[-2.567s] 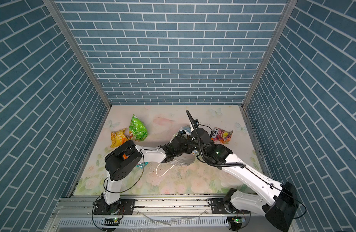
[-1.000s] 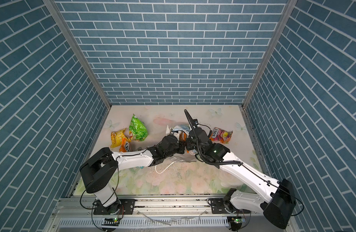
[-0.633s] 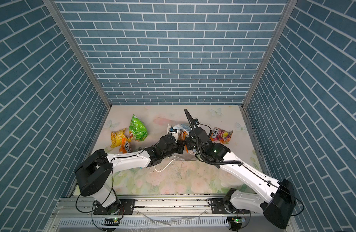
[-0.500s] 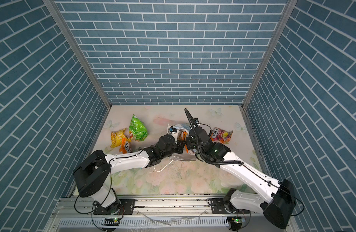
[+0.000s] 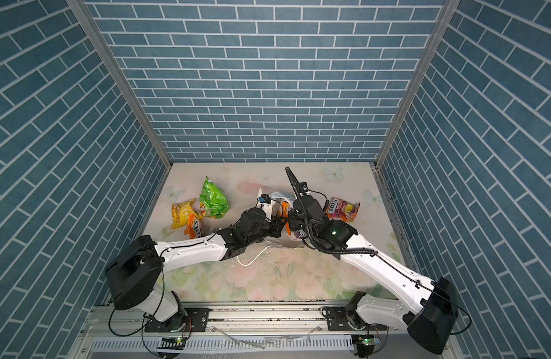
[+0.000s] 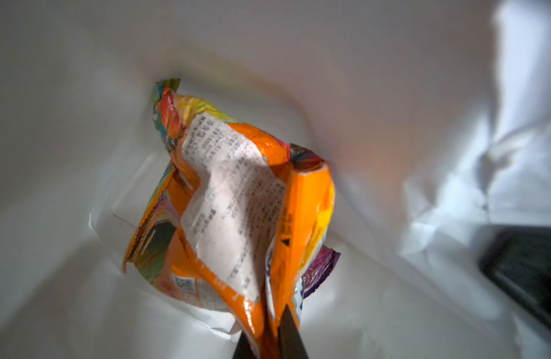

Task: Take the snacks out of the paper bag
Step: Pick up the snack from the paper bag.

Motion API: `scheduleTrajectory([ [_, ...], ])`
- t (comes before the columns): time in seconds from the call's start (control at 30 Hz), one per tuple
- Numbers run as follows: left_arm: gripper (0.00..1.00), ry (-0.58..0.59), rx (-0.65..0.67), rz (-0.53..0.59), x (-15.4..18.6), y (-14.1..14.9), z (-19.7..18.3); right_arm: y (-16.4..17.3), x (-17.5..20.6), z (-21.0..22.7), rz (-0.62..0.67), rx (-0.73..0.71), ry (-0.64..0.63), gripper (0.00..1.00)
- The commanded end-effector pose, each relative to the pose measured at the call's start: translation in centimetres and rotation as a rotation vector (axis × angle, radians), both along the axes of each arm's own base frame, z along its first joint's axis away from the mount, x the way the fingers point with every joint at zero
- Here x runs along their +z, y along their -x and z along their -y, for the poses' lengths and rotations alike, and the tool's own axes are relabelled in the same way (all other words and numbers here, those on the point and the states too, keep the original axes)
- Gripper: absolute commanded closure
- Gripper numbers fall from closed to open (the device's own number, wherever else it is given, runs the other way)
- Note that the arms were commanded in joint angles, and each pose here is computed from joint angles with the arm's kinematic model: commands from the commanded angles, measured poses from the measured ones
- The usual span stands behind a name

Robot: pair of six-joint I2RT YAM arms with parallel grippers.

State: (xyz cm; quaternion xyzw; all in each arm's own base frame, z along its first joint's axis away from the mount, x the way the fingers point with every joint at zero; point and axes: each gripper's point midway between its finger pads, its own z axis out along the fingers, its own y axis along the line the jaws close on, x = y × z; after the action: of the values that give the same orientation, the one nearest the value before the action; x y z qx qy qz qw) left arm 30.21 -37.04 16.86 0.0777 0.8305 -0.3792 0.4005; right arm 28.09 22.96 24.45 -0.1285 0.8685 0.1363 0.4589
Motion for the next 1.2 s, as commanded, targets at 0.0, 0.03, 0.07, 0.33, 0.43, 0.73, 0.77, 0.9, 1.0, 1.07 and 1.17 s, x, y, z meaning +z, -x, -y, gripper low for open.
scheduleTrajectory([
  [0.0,1.00,0.086,0.023,0.051,3.0,-0.7,-0.5,-0.3,-0.1,1.1,-0.007,-0.057,0.035,1.00],
  [0.03,1.00,0.094,0.016,0.050,3.2,-0.6,-0.4,-0.3,-0.2,1.1,-0.007,-0.057,0.036,1.00],
  [0.07,1.00,0.103,0.010,0.048,3.3,-0.5,-0.4,-0.3,-0.1,1.1,-0.006,-0.059,0.036,1.00],
  [0.33,1.00,0.175,-0.030,0.058,4.1,-0.1,-0.1,-0.6,-0.2,1.4,-0.001,-0.073,0.055,1.00],
  [0.43,1.00,0.192,-0.029,0.062,4.2,-0.1,-0.2,-0.6,-0.5,1.3,-0.007,-0.071,0.061,1.00],
  [0.73,1.00,0.258,-0.059,0.094,6.0,0.4,-0.4,-0.7,-0.8,1.5,-0.009,-0.083,0.078,1.00],
  [0.77,1.00,0.269,-0.064,0.098,6.2,0.5,-0.3,-0.7,-0.8,1.5,-0.008,-0.081,0.079,1.00],
  [0.9,1.00,0.292,-0.071,0.100,6.8,0.7,-0.5,-0.8,-0.8,1.5,-0.008,-0.087,0.085,1.00],
  [1.0,1.00,0.301,-0.073,0.107,7.2,0.8,-0.6,-0.9,-0.9,1.5,-0.011,-0.086,0.086,1.00],
  [1.07,1.00,0.307,-0.075,0.110,7.3,0.8,-0.7,-0.9,-0.8,1.4,-0.010,-0.085,0.086,1.00],
  [1.17,1.00,0.318,-0.076,0.115,7.6,0.8,-0.8,-0.9,-0.8,1.4,-0.011,-0.085,0.085,1.00],
])
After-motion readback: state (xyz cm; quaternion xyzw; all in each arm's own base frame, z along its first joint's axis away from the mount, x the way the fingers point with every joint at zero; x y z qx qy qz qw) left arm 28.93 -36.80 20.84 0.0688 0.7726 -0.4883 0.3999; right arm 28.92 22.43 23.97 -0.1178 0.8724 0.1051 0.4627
